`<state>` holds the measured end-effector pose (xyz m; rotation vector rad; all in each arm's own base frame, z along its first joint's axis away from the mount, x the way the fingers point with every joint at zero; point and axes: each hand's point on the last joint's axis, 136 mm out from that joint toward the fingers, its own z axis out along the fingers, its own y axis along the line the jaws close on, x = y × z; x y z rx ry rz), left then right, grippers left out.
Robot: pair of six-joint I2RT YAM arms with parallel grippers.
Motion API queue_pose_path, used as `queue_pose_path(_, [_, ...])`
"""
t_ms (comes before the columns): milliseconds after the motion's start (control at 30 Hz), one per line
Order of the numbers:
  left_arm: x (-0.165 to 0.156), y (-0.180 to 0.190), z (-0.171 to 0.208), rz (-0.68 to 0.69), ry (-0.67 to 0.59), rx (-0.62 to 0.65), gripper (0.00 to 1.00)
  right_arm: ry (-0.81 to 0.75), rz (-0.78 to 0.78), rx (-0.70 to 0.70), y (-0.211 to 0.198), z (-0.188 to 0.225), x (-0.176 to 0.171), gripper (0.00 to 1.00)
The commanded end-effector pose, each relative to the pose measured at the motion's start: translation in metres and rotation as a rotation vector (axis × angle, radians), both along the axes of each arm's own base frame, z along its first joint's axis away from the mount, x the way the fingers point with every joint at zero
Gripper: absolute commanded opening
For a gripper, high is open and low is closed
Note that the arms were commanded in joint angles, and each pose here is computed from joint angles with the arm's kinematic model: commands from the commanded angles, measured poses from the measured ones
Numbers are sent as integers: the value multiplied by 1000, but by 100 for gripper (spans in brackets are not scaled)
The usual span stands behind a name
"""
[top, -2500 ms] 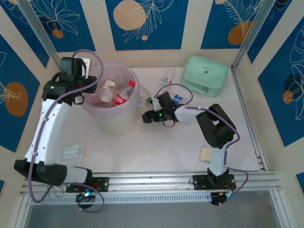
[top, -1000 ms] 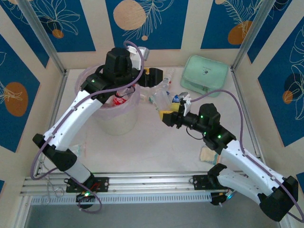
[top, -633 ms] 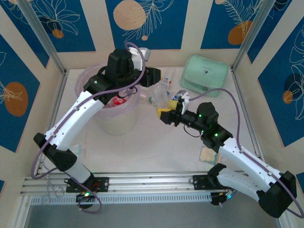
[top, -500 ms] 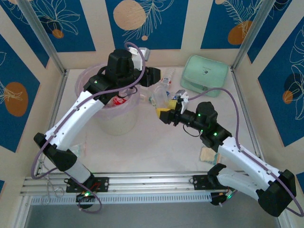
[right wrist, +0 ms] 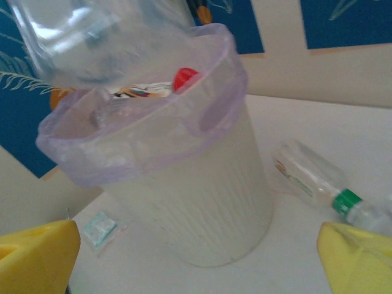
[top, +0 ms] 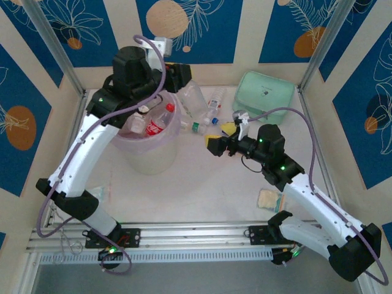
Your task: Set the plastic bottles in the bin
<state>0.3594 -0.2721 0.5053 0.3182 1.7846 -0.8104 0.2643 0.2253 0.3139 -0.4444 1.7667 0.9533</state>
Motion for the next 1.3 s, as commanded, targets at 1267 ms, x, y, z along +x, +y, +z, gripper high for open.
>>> queue_pose_path(1267, [105, 99, -164, 260, -100, 585, 0, 212, -147, -43, -60, -60, -1, 99])
